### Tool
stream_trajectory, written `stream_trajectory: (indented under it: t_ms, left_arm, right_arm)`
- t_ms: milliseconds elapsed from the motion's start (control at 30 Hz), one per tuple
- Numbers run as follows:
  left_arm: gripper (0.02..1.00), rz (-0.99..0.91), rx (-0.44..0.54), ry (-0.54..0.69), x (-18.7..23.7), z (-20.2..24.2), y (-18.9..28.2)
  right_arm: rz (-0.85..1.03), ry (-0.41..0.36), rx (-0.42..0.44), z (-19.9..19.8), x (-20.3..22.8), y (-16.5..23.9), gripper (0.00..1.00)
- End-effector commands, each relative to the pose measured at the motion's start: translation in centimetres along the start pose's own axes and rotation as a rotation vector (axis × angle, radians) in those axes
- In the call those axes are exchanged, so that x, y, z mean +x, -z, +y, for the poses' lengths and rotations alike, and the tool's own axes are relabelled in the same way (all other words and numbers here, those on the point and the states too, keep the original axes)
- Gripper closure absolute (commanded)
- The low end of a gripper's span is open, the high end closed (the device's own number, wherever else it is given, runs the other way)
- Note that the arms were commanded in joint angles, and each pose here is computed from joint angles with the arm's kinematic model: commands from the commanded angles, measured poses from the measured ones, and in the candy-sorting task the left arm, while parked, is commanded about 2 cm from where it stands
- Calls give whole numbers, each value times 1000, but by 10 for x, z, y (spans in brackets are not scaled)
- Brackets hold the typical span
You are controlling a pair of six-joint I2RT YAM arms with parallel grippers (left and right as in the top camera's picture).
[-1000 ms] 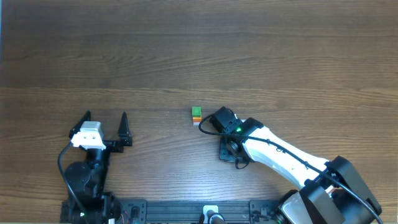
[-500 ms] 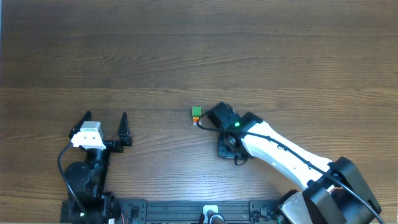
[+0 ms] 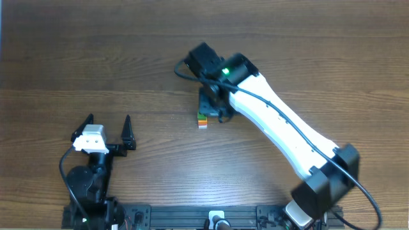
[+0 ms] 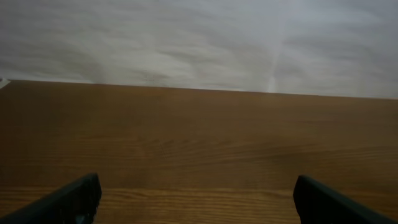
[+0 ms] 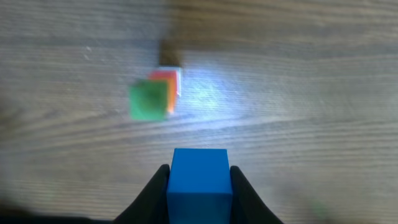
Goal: Stack Cubes
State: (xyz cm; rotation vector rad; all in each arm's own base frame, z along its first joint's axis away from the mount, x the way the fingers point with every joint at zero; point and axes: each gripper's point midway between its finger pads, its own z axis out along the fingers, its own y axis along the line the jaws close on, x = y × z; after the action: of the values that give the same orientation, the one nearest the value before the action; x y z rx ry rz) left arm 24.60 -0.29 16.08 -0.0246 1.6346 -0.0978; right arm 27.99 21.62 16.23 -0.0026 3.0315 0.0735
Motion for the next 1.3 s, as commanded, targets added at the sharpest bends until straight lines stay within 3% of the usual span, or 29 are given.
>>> stream_trajectory:
  t_ms: [33,1300]
  left_arm:
    - [18,-1,6,-11,1,-1,0]
    - [18,-1,6,-11,1,-1,0]
  right_arm:
    - [22,24,5,18,-13,-14,991]
    - [50,16,15,44,-9,-45,989]
